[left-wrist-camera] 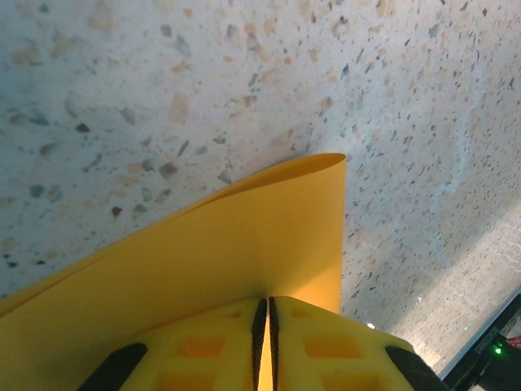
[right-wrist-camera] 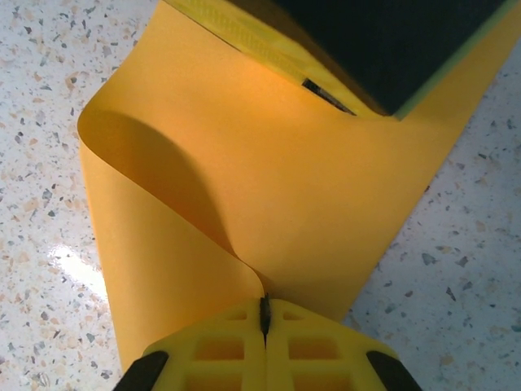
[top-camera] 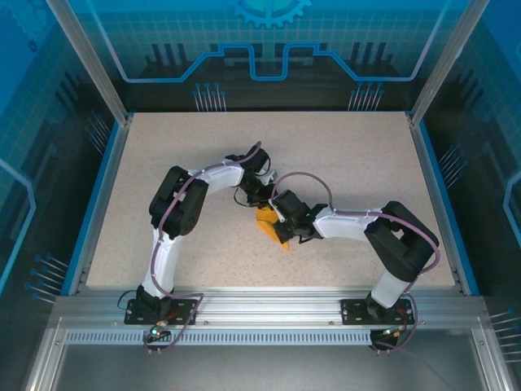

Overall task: Fold a paper plane with a square sheet of paper (fold left side to right side)
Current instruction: Third fold the triangle at the center of the table.

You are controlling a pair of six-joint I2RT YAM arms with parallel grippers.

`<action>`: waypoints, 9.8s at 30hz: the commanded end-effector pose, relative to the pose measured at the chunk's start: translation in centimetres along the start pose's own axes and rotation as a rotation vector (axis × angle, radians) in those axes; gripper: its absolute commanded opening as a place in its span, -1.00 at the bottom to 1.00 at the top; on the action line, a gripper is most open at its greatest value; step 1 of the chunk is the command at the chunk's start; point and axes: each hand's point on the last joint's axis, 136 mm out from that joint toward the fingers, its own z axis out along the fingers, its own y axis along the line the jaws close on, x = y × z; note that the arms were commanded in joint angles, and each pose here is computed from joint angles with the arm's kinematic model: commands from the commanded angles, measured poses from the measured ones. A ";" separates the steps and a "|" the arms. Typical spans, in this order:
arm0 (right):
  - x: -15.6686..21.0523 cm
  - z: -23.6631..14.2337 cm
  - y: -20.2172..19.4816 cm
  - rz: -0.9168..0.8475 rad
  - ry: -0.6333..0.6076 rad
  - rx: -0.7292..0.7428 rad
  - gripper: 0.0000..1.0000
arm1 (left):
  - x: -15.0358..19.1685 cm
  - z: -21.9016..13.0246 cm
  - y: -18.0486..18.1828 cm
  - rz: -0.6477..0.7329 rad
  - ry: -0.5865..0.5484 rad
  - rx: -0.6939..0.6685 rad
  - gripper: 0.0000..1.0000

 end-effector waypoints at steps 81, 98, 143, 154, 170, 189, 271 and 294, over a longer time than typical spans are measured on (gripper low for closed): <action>2.1 0.4 2.1 -0.029 0.112 -0.091 -1.00 | 1.4 -0.6 4.4 -0.082 0.022 -0.032 -0.62; 0.9 -0.6 1.2 -0.004 0.059 -0.039 -1.00 | 2.0 0.1 5.7 -0.091 0.036 -0.075 -0.63; -1.5 -0.1 1.2 0.018 0.027 -0.035 -1.00 | 1.9 0.3 5.1 -0.080 0.036 -0.067 -0.64; -1.1 0.4 1.0 0.020 0.046 -0.024 -1.00 | 1.9 0.3 5.1 -0.080 0.034 -0.069 -0.64; -0.9 0.7 0.9 0.032 0.054 -0.017 -1.00 | 2.1 0.5 5.0 -0.079 0.037 -0.068 -0.64; 2.0 1.6 1.3 0.004 0.174 -0.044 -1.00 | 1.5 -0.6 3.9 -0.053 0.020 -0.062 -0.62; 0.8 1.1 1.4 0.070 0.174 -0.109 -0.91 | 9.0 -0.5 6.9 -0.134 0.049 -0.020 -0.63; -0.2 -5.1 5.3 0.378 0.099 -0.292 -0.92 | 9.0 -0.1 7.4 -0.142 0.059 -0.036 -0.64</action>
